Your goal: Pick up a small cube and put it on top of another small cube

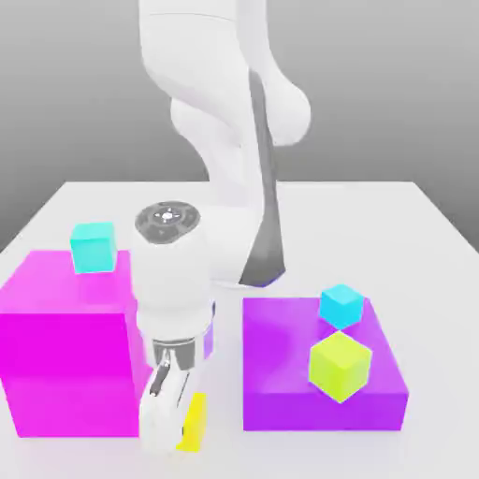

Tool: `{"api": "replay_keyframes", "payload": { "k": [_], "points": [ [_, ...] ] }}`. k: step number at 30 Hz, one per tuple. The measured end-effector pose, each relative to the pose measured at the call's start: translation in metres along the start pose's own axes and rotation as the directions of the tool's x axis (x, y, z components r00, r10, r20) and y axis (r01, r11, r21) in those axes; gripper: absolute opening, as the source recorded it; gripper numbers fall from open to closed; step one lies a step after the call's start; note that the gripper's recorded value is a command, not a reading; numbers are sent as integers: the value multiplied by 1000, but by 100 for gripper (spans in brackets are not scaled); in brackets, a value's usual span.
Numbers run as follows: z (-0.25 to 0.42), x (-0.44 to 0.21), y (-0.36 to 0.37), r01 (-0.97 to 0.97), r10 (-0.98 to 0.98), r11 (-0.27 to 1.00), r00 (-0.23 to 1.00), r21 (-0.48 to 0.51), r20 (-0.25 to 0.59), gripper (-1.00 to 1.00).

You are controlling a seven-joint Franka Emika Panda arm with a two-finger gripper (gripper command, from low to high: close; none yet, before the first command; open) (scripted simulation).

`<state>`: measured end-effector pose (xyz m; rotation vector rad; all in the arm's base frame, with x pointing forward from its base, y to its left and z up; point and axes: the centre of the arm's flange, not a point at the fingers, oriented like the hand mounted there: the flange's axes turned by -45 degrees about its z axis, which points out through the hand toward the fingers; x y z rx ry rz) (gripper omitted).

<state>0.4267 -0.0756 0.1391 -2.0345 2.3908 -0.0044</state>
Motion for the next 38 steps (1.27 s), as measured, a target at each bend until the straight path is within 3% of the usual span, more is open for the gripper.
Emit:
{"api": "replay_keyframes", "payload": {
  "k": [9, 20, 29, 35, 36, 38],
  "points": [
    [-70, -2, -13, 16, -16, 999, 1000, 34, 17, -100],
    [-228, 53, -27, 289, -304, 942, 950, 171, 73, -100],
    [-319, 120, 60, 493, -495, 867, 869, 74, 10, -100],
    [-263, 133, 84, 495, -495, 869, 869, 3, 4, -100],
    [-256, 133, 84, 495, -495, 869, 869, 2, 4, 100],
    [-256, 133, 84, 495, -495, 869, 869, 2, 4, 100]
  ]
}}
